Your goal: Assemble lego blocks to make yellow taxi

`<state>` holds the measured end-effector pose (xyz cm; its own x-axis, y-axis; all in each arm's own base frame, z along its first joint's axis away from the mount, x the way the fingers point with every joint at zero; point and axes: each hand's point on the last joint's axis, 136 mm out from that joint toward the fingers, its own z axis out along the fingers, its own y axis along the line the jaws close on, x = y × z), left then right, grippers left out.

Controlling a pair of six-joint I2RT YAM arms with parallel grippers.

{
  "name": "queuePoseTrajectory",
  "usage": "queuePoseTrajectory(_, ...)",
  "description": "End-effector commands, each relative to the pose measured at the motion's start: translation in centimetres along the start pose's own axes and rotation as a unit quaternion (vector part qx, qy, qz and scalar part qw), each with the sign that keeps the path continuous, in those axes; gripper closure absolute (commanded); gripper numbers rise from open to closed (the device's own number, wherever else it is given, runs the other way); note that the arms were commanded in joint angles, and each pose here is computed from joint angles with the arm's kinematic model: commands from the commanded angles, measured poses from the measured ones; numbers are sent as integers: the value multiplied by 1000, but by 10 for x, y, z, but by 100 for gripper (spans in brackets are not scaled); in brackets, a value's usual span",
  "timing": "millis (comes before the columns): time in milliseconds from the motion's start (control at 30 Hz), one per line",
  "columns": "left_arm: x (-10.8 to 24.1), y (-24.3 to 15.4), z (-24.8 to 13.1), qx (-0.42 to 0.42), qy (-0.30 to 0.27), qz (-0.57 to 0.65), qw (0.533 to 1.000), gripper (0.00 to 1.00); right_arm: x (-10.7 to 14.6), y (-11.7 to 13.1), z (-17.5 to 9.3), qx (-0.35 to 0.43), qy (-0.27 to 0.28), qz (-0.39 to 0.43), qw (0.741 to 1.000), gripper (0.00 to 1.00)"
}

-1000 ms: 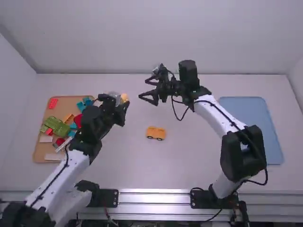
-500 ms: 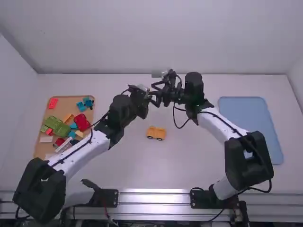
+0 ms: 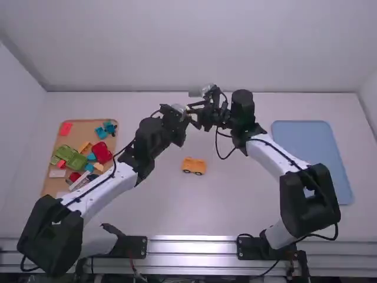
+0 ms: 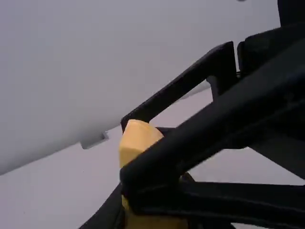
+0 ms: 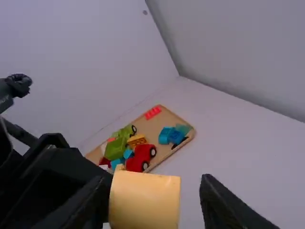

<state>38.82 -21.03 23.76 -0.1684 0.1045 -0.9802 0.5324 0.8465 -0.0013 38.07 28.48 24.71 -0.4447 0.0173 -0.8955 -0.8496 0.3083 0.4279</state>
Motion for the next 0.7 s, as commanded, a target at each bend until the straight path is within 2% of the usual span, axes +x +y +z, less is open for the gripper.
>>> queuePoseTrajectory(0,-20,-4,0,9,-28,4,1000,97,5,18,0,-42,12,-6,999,55)
queuePoseTrajectory(133,-22,-4,0,8,-30,3,1000,92,7,25,3,-53,17,-7,998,60)
queuePoseTrajectory(200,-23,-4,0,11,-33,3,999,86,7,28,6,-57,17,-9,998,65)
queuePoseTrajectory(233,-24,-5,0,12,-35,2,999,80,7,28,6,-57,16,-10,998,65)
queuePoseTrajectory(267,-25,-5,0,12,-37,0,999,67,6,29,6,-58,15,-13,998,66)
queuePoseTrajectory(300,-27,-5,0,12,-40,0,999,12,4,28,5,-57,11,-17,998,68)
queuePoseTrajectory(333,-27,-5,0,12,-41,-2,999,1,2,27,5,-54,8,-16,998,68)
queuePoseTrajectory(500,-23,-2,0,9,-34,-12,999,1,-11,3,-2,11,-16,-13,1000,75)
queuePoseTrajectory(633,-15,2,0,-7,-17,-14,1000,1,-24,-22,-30,124,-22,-12,992,77)
queuePoseTrajectory(667,-12,2,1,-8,-11,-14,1000,1,-26,-28,-41,174,-12,-11,985,76)
